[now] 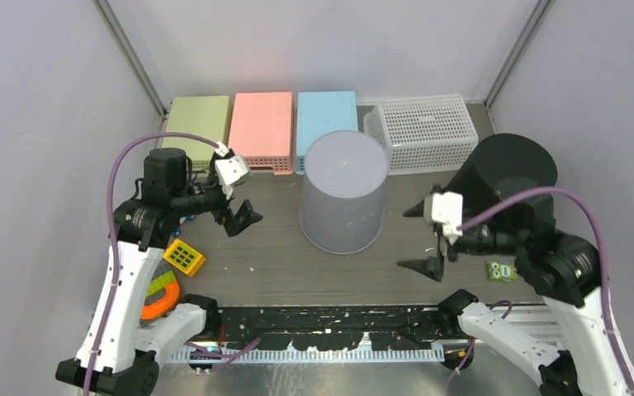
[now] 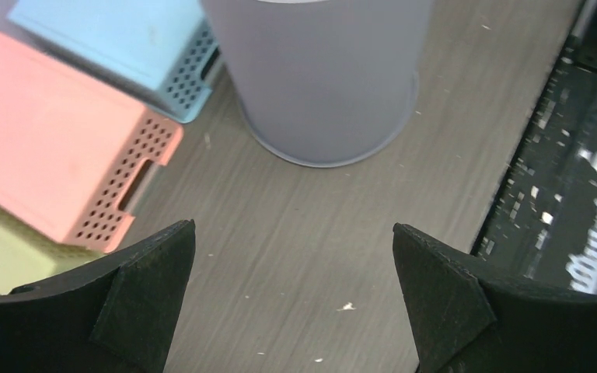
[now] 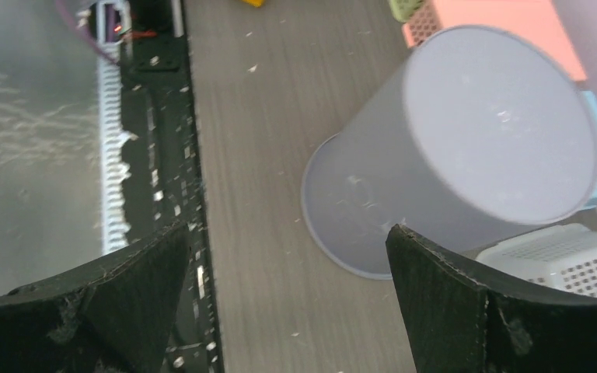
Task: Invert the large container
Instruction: Reset both arms
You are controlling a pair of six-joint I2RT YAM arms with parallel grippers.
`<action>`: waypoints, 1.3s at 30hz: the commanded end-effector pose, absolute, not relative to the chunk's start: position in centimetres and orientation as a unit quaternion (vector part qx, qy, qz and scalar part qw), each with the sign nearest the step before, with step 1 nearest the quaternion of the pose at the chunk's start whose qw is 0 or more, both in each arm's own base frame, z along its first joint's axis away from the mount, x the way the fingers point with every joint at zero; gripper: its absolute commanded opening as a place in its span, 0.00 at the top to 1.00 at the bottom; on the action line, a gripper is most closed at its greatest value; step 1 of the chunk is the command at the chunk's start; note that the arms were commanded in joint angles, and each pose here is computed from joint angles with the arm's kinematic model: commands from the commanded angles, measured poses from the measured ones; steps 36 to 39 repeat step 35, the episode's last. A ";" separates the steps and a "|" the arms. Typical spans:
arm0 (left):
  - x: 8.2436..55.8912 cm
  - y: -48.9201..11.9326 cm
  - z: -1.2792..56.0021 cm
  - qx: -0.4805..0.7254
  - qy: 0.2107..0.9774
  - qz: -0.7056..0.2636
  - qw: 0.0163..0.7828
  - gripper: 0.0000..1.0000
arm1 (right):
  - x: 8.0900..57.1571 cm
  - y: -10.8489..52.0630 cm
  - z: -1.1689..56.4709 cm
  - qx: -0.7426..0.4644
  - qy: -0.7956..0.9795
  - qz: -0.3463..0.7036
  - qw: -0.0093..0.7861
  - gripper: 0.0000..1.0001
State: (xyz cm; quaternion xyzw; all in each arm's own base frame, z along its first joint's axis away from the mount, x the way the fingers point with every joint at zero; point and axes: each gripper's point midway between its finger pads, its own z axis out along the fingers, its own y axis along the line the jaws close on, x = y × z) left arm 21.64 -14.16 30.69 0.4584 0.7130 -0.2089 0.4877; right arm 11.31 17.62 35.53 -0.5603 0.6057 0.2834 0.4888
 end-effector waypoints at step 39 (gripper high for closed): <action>4.9 -15.2 23.1 0.606 0.582 -0.362 0.403 0.00 | 1.1 11.9 21.5 -0.622 0.590 0.261 0.443 0.00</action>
